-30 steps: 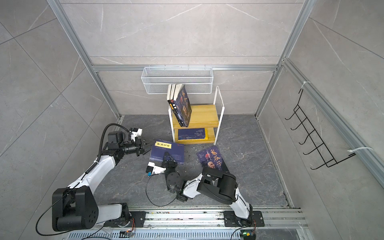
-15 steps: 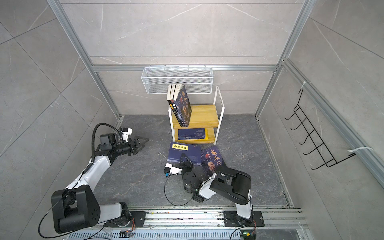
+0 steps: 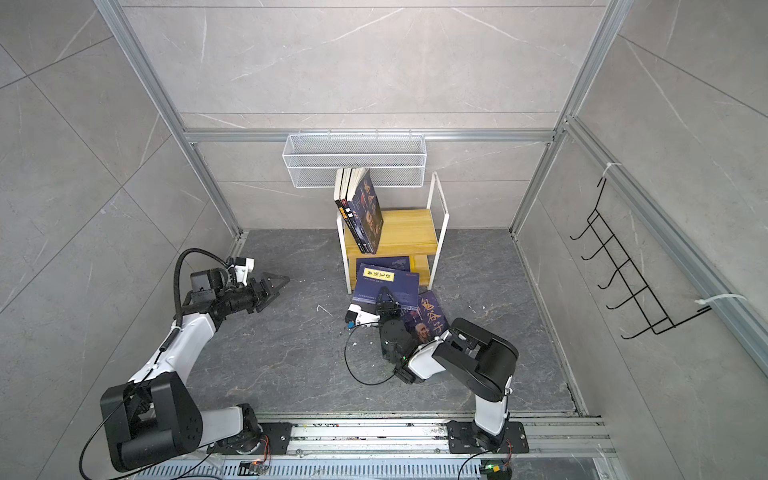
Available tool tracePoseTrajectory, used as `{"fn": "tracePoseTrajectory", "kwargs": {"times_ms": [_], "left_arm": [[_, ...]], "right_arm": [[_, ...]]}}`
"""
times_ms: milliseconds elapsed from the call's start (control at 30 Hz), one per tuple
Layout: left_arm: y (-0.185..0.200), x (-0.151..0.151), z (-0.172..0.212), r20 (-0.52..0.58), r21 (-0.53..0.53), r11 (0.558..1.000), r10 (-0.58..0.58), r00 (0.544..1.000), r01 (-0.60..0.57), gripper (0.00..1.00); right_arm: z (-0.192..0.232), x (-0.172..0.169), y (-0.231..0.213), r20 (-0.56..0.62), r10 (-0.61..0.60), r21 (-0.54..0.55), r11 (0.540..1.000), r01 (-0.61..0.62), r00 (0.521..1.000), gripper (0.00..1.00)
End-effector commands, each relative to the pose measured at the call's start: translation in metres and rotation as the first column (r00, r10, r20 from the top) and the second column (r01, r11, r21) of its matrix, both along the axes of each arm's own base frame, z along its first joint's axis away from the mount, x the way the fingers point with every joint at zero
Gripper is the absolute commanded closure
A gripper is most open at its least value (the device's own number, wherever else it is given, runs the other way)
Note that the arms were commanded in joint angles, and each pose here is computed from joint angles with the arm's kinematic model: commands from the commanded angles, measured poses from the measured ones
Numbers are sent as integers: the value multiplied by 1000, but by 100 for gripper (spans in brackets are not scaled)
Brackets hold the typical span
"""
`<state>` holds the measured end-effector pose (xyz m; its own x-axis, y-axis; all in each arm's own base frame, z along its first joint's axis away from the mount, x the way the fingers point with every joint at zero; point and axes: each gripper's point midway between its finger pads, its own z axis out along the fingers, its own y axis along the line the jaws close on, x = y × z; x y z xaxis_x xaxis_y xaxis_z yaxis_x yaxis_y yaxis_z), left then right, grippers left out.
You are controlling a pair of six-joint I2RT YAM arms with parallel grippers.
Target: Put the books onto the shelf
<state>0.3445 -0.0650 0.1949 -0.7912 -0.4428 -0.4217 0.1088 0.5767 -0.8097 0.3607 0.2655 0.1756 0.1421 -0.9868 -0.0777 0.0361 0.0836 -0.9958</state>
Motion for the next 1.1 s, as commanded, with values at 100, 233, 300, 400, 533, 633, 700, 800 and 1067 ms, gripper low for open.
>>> {"fn": "tracePoseTrajectory", "kwargs": {"times_ms": [100,233,300,400,533,633,700,800,1067], "left_arm": [[0,-1,23,73,29,999,-20,997,18,6],[0,-3,24,83,33,999,-19,996,17,5],[0,-3,26,79,29,999,-19,997,17,4],[0,-4,26,92,34,999,-18,996,15,3],[-1,-5,28,93,32,999,-20,996,17,3],[-1,-6,29,103,33,999,-25,994,21,3],[-2,-7,28,111,37,999,-26,993,22,3],[-2,-7,31,106,33,999,-27,994,24,3],[-2,-7,32,108,32,999,-29,994,26,2]], "right_arm": [[10,33,13,4,47,9,999,-47,999,100],[6,50,19,-7,57,-2,998,-57,998,100],[0,56,21,-22,63,-21,998,-64,998,100],[-6,65,24,-49,92,-34,995,-93,995,100],[-8,80,23,-100,91,-18,995,-94,991,100],[-18,84,29,-165,125,-41,990,-134,978,100],[-27,88,30,-199,129,-58,988,-143,972,100],[-46,91,32,-272,129,-104,981,-162,954,100],[-72,89,25,-458,83,-150,974,-170,885,87]]}}
